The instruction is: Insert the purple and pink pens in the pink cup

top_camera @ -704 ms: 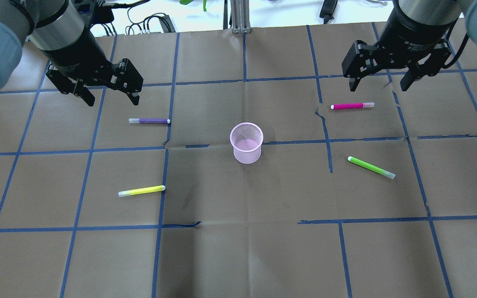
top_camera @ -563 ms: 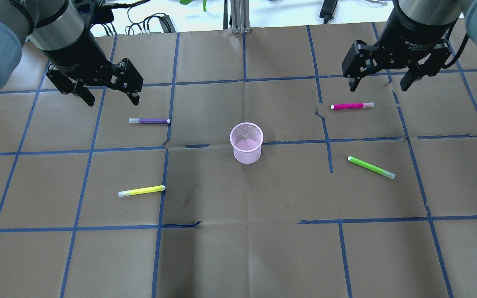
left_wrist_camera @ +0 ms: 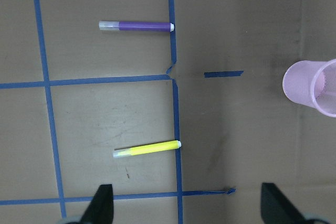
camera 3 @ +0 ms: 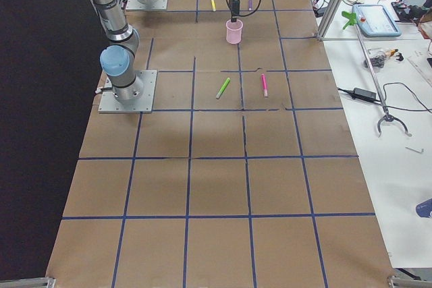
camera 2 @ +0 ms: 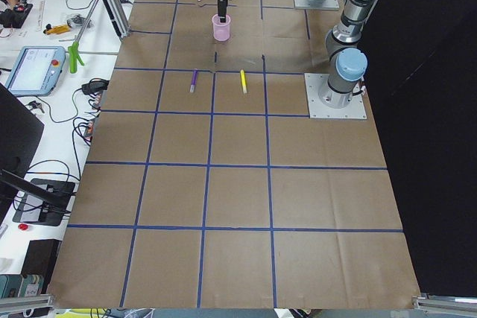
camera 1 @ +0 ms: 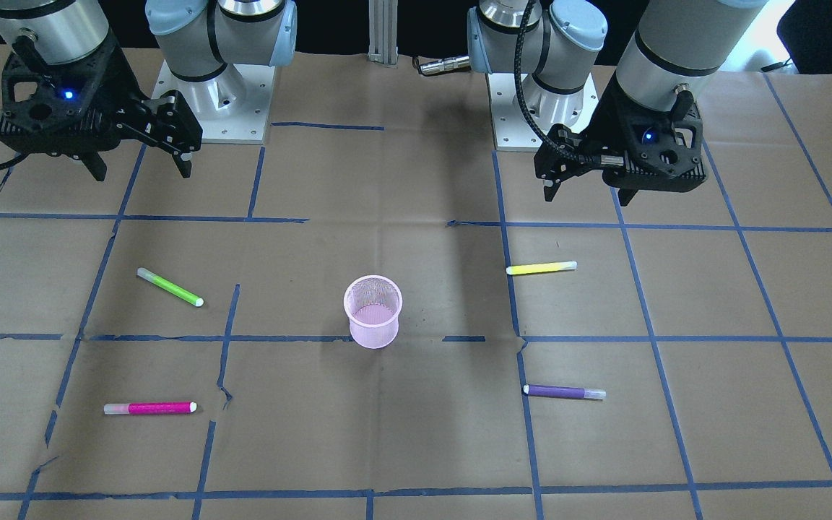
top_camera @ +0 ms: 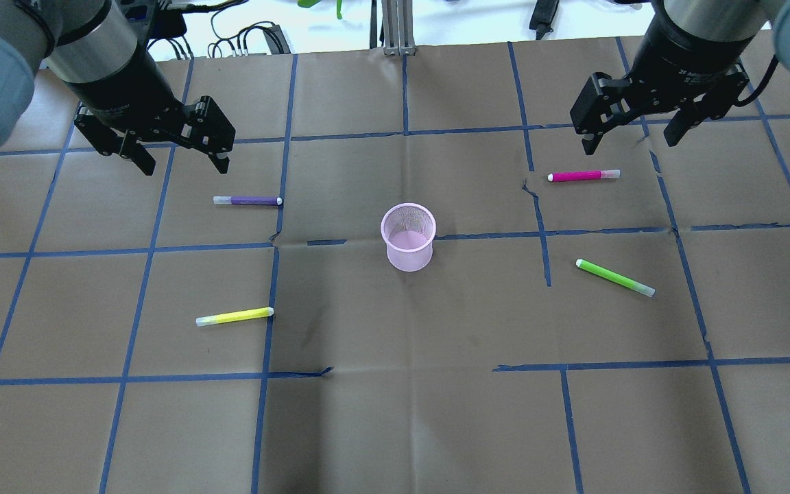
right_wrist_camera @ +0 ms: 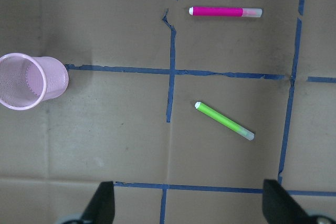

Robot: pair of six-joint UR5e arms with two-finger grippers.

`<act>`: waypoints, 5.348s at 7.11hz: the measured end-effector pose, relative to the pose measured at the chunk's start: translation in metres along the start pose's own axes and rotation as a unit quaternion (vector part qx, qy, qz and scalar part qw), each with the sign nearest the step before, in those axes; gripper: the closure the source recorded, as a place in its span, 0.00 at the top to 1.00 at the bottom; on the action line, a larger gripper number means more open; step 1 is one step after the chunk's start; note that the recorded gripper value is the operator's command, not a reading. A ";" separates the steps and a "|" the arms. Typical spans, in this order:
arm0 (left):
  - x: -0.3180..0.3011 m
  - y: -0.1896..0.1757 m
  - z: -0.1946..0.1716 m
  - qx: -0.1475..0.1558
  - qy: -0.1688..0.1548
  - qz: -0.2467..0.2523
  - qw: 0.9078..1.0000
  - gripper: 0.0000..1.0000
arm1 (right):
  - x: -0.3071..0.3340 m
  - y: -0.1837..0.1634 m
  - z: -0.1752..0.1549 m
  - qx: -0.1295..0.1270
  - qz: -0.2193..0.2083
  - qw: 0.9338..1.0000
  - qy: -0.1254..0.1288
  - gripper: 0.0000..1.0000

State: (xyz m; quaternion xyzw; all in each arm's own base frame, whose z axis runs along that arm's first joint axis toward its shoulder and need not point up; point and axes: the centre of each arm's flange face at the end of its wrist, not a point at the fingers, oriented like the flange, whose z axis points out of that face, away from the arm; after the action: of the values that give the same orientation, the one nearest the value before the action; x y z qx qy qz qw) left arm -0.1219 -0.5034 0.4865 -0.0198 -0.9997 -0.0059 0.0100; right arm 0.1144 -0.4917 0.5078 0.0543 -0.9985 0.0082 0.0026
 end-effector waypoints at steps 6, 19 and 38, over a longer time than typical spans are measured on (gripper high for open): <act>-0.005 -0.016 0.011 0.009 -0.003 0.151 0.989 0.98 | 0.034 -0.010 0.067 0.037 -0.264 0.964 0.023 1.00; -0.035 -0.099 0.142 -0.126 -0.074 0.643 0.752 0.98 | 0.062 -0.097 0.276 0.000 -0.631 0.775 0.023 1.00; 0.039 -0.145 0.343 -0.210 -0.197 0.662 0.692 0.83 | 0.062 -0.148 0.330 0.015 -0.658 0.753 0.018 0.16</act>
State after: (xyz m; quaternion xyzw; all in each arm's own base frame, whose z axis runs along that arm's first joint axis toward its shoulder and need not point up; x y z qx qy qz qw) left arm -0.1735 -0.6426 0.1430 -0.6785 -0.6797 -0.2035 -0.1902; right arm 0.0674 -0.6513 0.1802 0.6976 -0.7158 0.0201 0.0247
